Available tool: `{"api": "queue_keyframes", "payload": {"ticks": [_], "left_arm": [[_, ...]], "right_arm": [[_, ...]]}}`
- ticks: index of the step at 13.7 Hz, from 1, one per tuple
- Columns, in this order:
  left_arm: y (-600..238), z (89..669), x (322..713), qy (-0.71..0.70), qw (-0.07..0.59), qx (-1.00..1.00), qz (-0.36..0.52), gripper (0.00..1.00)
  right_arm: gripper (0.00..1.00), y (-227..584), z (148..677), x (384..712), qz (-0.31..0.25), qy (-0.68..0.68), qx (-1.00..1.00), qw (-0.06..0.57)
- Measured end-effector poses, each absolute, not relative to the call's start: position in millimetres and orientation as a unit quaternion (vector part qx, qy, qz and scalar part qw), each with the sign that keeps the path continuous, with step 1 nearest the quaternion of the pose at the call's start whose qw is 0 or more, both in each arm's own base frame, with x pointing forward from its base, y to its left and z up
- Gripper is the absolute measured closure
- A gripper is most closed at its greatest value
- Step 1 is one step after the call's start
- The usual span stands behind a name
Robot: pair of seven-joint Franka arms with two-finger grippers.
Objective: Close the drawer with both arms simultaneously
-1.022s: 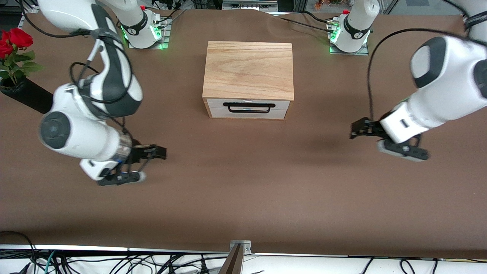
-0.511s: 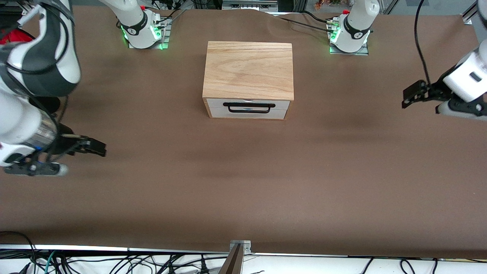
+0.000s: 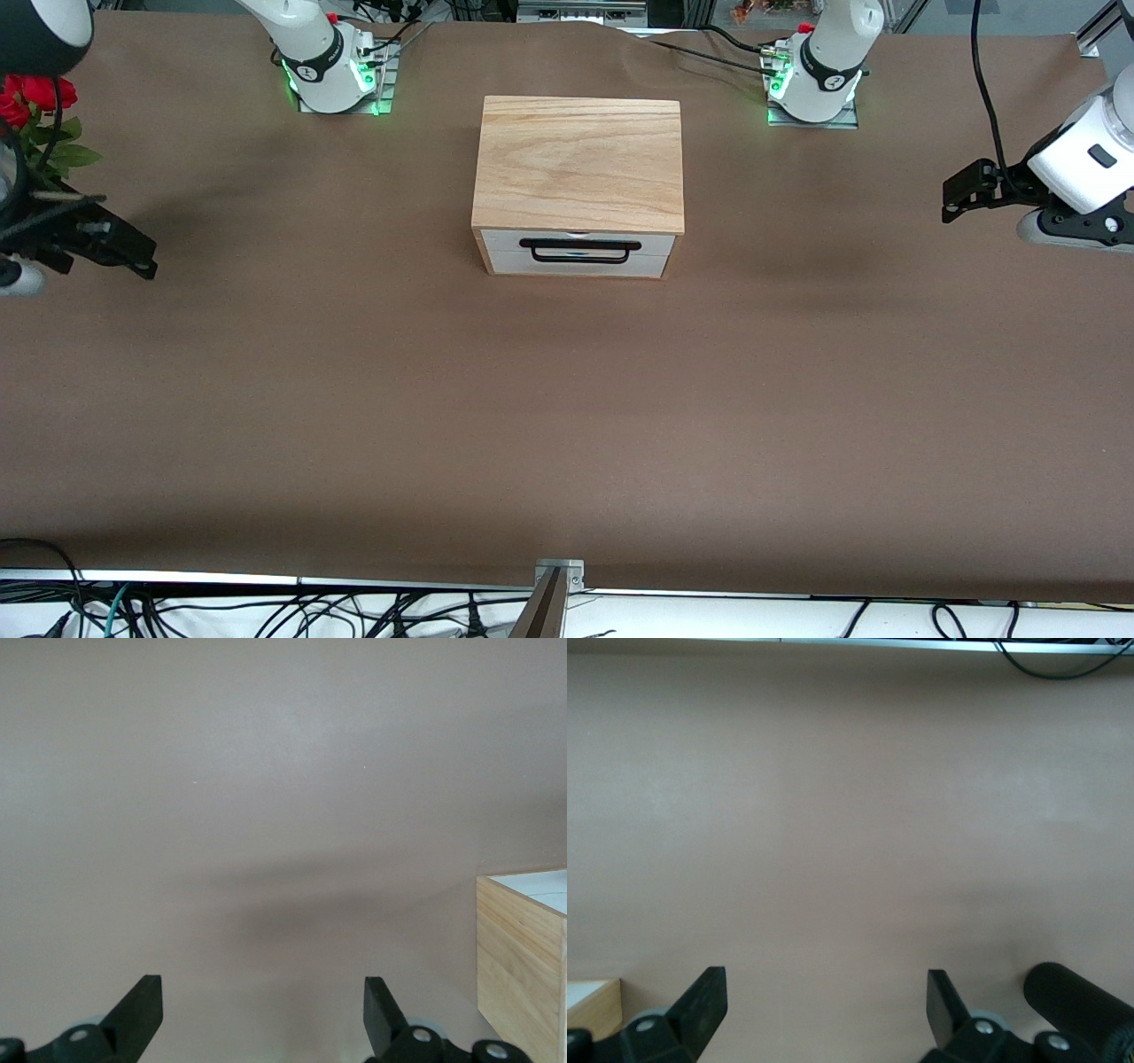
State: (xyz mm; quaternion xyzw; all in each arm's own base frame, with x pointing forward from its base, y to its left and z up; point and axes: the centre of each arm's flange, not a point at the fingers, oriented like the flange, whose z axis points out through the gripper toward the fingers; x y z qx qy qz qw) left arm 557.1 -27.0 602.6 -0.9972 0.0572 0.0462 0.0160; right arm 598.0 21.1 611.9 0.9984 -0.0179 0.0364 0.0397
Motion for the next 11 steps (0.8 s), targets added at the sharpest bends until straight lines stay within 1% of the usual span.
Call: {"api": "queue_keyframes", "payload": {"ticks": [3,7,11], "left_arm": [[-28.8,602.2,557.1,0.058,0.009,-0.997,0.046,0.0],[-26.8,602.5,557.2,0.053,0.004,-0.998,0.046,0.0],[-26.4,604.3,557.2,0.021,0.005,-0.999,0.044,0.0]], "right_arm": [[0.0,17.8,601.1,597.8,0.028,-0.021,0.999,0.04],[0.0,20.7,595.8,597.7,0.022,-0.036,0.999,0.021],[0.0,21.7,585.7,601.7,0.013,-0.04,0.999,0.02]]}}
